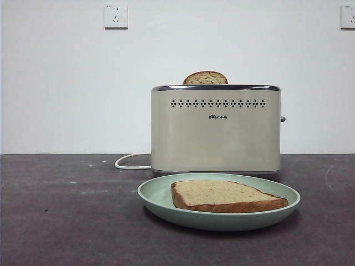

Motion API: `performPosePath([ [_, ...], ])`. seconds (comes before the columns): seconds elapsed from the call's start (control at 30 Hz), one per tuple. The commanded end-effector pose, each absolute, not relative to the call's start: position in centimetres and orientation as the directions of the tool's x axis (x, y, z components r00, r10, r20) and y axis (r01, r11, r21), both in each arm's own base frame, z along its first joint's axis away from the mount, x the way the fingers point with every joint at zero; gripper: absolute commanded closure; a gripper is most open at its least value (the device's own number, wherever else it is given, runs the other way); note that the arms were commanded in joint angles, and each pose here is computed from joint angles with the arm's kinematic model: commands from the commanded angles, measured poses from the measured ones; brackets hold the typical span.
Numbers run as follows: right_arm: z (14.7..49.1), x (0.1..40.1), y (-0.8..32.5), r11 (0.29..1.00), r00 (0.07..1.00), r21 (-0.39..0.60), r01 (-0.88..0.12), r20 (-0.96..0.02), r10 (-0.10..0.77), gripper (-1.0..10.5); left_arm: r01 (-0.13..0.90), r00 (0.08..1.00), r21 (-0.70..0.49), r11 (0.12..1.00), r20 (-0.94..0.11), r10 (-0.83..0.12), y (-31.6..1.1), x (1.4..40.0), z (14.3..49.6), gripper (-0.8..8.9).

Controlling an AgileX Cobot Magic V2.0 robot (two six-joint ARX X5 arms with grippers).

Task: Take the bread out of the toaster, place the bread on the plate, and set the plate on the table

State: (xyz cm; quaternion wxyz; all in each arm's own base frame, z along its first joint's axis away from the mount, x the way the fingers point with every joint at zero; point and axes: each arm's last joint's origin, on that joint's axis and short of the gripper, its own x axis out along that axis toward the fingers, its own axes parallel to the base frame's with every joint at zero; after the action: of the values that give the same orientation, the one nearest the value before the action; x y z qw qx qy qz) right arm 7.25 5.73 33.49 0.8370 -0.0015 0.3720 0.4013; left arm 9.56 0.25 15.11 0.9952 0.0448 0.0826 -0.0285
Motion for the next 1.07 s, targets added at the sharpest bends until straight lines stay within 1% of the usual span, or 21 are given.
performPosePath([
  [0.03, 33.5, 7.2, 5.7, 0.675, 0.403, 0.289, -0.679, -0.621, 0.672, 9.5, 0.059, 0.984, 0.078, 0.995, -0.171, -0.045, 0.3, 9.6, 14.8, 8.17],
  [0.43, 33.5, 7.2, 5.7, 0.675, 0.404, 0.288, -0.679, -0.621, 0.672, 9.5, 0.06, 0.984, 0.078, 0.995, -0.171, -0.046, 0.3, 9.6, 14.8, 8.17],
  [0.6, 33.5, 7.1, 5.6, 0.683, 0.418, 0.28, -0.675, -0.617, 0.666, 9.5, 0.06, 0.984, 0.078, 0.995, -0.171, -0.046, 0.3, 9.6, 14.8, 8.17],
  [0.67, 33.7, 7.1, 5.1, 0.685, 0.467, 0.187, -0.705, -0.604, 0.646, 9.5, 0.06, 0.984, 0.078, 0.995, -0.171, -0.046, 0.3, 9.6, 14.8, 8.17],
  [0.73, 34.0, 7.1, 4.6, 0.702, 0.52, 0.139, -0.698, -0.577, 0.63, 9.5, 0.06, 0.984, 0.078, 0.995, -0.171, -0.046, 0.3, 9.6, 14.8, 8.17],
  [0.83, 34.6, 6.9, 3.7, 0.764, 0.629, 0.107, -0.636, -0.502, 0.594, 9.5, 0.06, 0.984, 0.078, 0.995, -0.171, -0.046, 0.3, 9.6, 14.8, 8.17],
  [0.9, 35.2, 6.7, 3.0, 0.809, 0.711, 0.077, -0.582, -0.435, 0.553, 9.5, 0.06, 0.984, 0.078, 0.995, -0.171, -0.046, 0.3, 9.6, 14.8, 8.17],
  [0.97, 35.6, 6.4, 2.5, 0.837, 0.768, 0.033, -0.546, -0.379, 0.516, 9.5, 0.06, 0.984, 0.078, 0.995, -0.171, -0.046, 0.3, 9.6, 14.8, 8.17],
  [1.07, 35.8, 6.0, 2.0, 0.86, 0.818, -0.025, -0.51, -0.324, 0.476, 9.5, 0.06, 0.984, 0.078, 0.995, -0.171, -0.046, 0.3, 9.6, 14.8, 8.17],
])
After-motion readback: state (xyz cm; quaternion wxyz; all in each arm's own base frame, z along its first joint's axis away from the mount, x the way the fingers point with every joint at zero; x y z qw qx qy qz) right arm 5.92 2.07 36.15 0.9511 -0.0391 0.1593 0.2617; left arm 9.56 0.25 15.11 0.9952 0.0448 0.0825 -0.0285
